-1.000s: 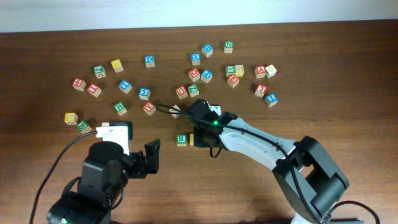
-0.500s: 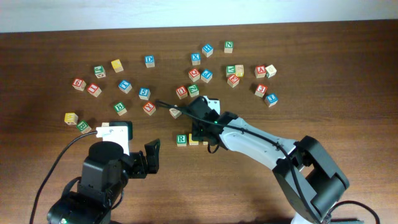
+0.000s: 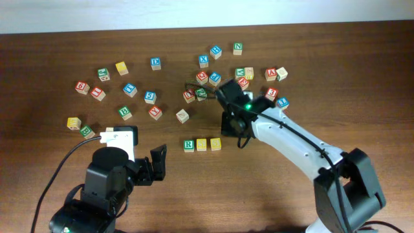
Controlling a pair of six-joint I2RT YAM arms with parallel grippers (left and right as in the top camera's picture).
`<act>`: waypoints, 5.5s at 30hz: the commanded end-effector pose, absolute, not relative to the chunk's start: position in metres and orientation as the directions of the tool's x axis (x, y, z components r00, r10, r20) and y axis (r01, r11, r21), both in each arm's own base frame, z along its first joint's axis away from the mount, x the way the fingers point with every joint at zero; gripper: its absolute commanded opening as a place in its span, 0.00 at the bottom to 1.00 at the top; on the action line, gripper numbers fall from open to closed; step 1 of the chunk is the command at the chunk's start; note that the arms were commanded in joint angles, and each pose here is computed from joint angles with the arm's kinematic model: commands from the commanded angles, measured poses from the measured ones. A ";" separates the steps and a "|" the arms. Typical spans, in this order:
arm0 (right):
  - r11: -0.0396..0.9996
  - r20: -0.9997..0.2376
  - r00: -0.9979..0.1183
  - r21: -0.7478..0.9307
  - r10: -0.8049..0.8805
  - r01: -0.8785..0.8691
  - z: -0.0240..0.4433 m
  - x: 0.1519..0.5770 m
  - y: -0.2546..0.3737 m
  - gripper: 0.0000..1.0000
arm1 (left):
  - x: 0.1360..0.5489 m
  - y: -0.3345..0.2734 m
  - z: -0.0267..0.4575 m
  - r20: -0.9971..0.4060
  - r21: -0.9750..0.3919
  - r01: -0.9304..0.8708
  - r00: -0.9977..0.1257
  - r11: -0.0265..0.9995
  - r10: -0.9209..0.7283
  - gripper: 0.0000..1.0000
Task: Spell out RSS
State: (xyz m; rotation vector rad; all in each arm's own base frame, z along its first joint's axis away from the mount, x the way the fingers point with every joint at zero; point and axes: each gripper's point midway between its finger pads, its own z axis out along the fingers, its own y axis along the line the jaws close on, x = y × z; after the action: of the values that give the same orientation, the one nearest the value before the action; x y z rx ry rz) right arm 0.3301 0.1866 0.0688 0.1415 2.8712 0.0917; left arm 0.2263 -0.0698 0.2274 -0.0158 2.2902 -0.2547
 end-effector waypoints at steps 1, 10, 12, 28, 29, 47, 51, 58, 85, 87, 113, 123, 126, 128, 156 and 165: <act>0.992 -0.196 -0.978 0.118 0.067 0.044 0.036 0.305 0.196 0.04 | 0.227 -0.069 0.233 -0.747 -0.191 0.068 -0.657 0.979 -0.100 0.99; 0.989 -0.252 -0.967 0.150 0.024 -0.014 0.020 0.306 0.219 0.04 | 0.227 -0.069 0.233 -0.747 -0.191 0.068 -0.657 0.979 -0.100 0.99; 0.990 -0.235 -0.972 0.137 0.021 -0.012 0.012 0.304 0.218 0.04 | 0.227 -0.069 0.233 -0.747 -0.191 0.068 -0.657 0.979 -0.100 0.99; 0.985 -0.192 -0.981 0.167 -0.013 -0.046 0.006 0.291 0.232 0.04 | 0.227 -0.069 0.233 -0.747 -0.191 0.068 -0.657 0.979 -0.100 0.99; 0.984 -0.191 -0.981 0.169 -0.013 -0.046 0.006 0.291 0.233 0.04 | 0.227 -0.069 0.233 -0.747 -0.191 0.068 -0.657 0.979 -0.100 1.00; 0.975 -0.214 -0.977 0.216 -0.011 -0.059 0.010 0.297 0.243 0.04 | 0.227 -0.069 0.233 -0.747 -0.191 0.068 -0.657 0.979 -0.100 1.00; 0.973 -0.211 -0.977 0.220 -0.015 -0.062 0.010 0.296 0.245 0.04 | 0.227 -0.069 0.233 -0.747 -0.191 0.068 -0.657 0.979 -0.100 0.99; 0.973 -0.215 -0.976 0.221 -0.022 -0.071 0.010 0.295 0.247 0.04 | 0.227 -0.069 0.233 -0.747 -0.191 0.068 -0.657 0.979 -0.100 0.99; 0.988 -0.202 -0.979 0.153 0.007 -0.025 0.028 0.302 0.216 0.04 | 0.227 -0.069 0.233 -0.747 -0.191 0.068 -0.657 0.979 -0.100 0.99; 0.989 -0.211 -0.978 0.145 0.011 -0.020 0.057 0.306 0.199 0.04 | 0.227 -0.069 0.233 -0.747 -0.191 0.068 -0.657 0.979 -0.100 0.99; 0.875 -0.538 -0.771 0.481 0.341 0.052 0.192 0.120 0.065 0.98 | 0.227 -0.069 0.233 -0.747 -0.191 0.068 -0.657 0.979 -0.100 0.99; 0.954 -0.908 -0.379 -0.063 -0.177 -0.295 0.252 0.164 0.047 0.98 | 0.227 -0.069 0.233 -0.747 -0.191 0.068 -0.657 0.979 -0.100 0.99; 0.986 -0.921 -0.376 -0.041 -0.101 -0.164 0.228 0.178 0.028 0.98 | 0.227 -0.069 0.233 -0.747 -0.191 0.068 -0.657 0.979 -0.100 0.99; 0.987 -0.937 -0.341 -0.014 -0.070 -0.161 0.216 0.191 0.030 0.98 | 0.227 -0.069 0.233 -0.747 -0.191 0.068 -0.658 0.979 -0.100 1.00; 0.992 -0.995 -0.084 0.061 0.051 -0.112 0.156 0.244 0.028 0.98 | 0.223 -0.068 0.228 -0.732 -0.183 0.063 -0.675 0.981 -0.093 0.99; 0.992 -0.995 -0.084 0.061 0.051 -0.112 0.156 0.244 0.028 0.98 | 0.223 -0.068 0.228 -0.731 -0.183 0.063 -0.676 0.981 -0.093 0.99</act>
State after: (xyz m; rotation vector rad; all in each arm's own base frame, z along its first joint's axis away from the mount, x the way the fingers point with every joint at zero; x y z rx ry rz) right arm 0.2443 0.0320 0.1573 -0.0673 1.6490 0.1450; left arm 0.2227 -0.0684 0.2236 -0.0143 2.3120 -0.2461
